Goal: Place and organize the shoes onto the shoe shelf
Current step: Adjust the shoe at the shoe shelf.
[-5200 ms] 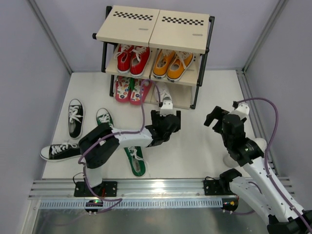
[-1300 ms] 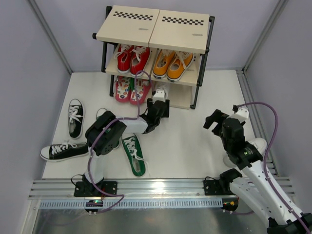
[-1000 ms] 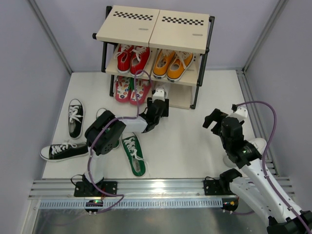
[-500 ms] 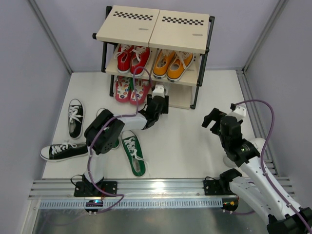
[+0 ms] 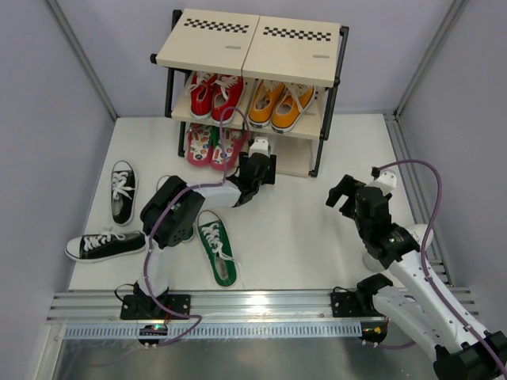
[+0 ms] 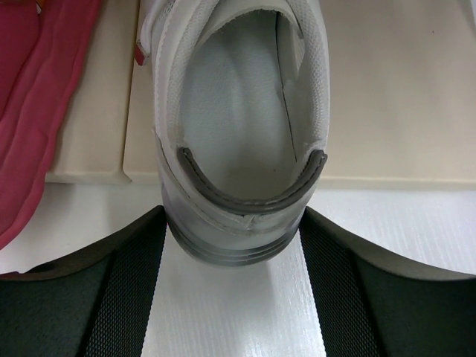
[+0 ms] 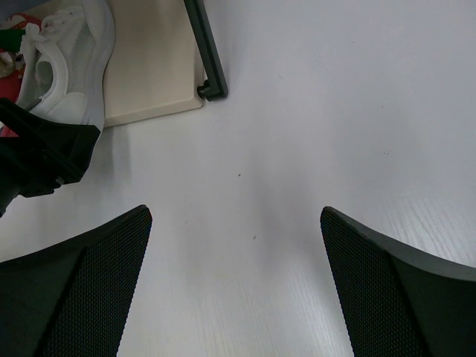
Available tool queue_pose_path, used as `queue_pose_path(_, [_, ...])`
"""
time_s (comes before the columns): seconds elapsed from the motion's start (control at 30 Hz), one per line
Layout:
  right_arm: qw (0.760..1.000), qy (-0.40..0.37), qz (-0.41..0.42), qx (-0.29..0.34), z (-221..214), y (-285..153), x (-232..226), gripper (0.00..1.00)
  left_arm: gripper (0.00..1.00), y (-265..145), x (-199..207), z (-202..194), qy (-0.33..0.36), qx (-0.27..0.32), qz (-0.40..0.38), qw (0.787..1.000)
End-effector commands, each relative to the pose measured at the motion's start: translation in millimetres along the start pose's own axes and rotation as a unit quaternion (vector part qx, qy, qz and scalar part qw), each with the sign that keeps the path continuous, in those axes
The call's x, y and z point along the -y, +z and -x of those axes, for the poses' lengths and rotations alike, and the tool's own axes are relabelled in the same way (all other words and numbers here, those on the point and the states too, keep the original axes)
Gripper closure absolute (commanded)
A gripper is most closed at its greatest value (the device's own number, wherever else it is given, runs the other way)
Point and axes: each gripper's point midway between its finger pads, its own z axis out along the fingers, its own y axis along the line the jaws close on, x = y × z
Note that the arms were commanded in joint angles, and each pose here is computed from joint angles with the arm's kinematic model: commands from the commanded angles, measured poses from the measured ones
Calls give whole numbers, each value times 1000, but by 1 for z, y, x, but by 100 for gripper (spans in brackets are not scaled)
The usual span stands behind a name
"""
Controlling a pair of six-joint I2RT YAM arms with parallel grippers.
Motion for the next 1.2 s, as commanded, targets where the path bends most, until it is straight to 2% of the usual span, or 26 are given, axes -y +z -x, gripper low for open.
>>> queue_pose_path(0.0, [1000, 21, 13, 14, 9, 2, -9, 0, 26, 5, 4, 24, -15, 25, -4, 1000])
queue_pose_path(0.37, [1000, 19, 9, 5, 3, 5, -8, 0, 18, 5, -4, 21, -31, 7, -13, 999])
queue_pose_path(0.67, [1000, 23, 15, -9, -3, 10, -13, 0, 19, -14, 3, 29, -37, 17, -50, 998])
queue_pose_path(0.8, [999, 28, 23, -12, -4, 11, -17, 0, 25, -19, 1, 29, -41, 16, -50, 998])
queue_pose_path(0.9, [999, 27, 22, -14, -5, 12, -16, 1, 39, -18, -3, 28, -36, 17, -39, 998])
queue_pose_path(0.93, [999, 27, 21, -16, -6, 12, -16, 0, 46, -18, -4, 28, -36, 18, -37, 999])
queue_pose_path(1.17, [999, 27, 21, -13, -5, 13, -16, 1, 55, -13, -5, 34, -26, 28, -28, 999])
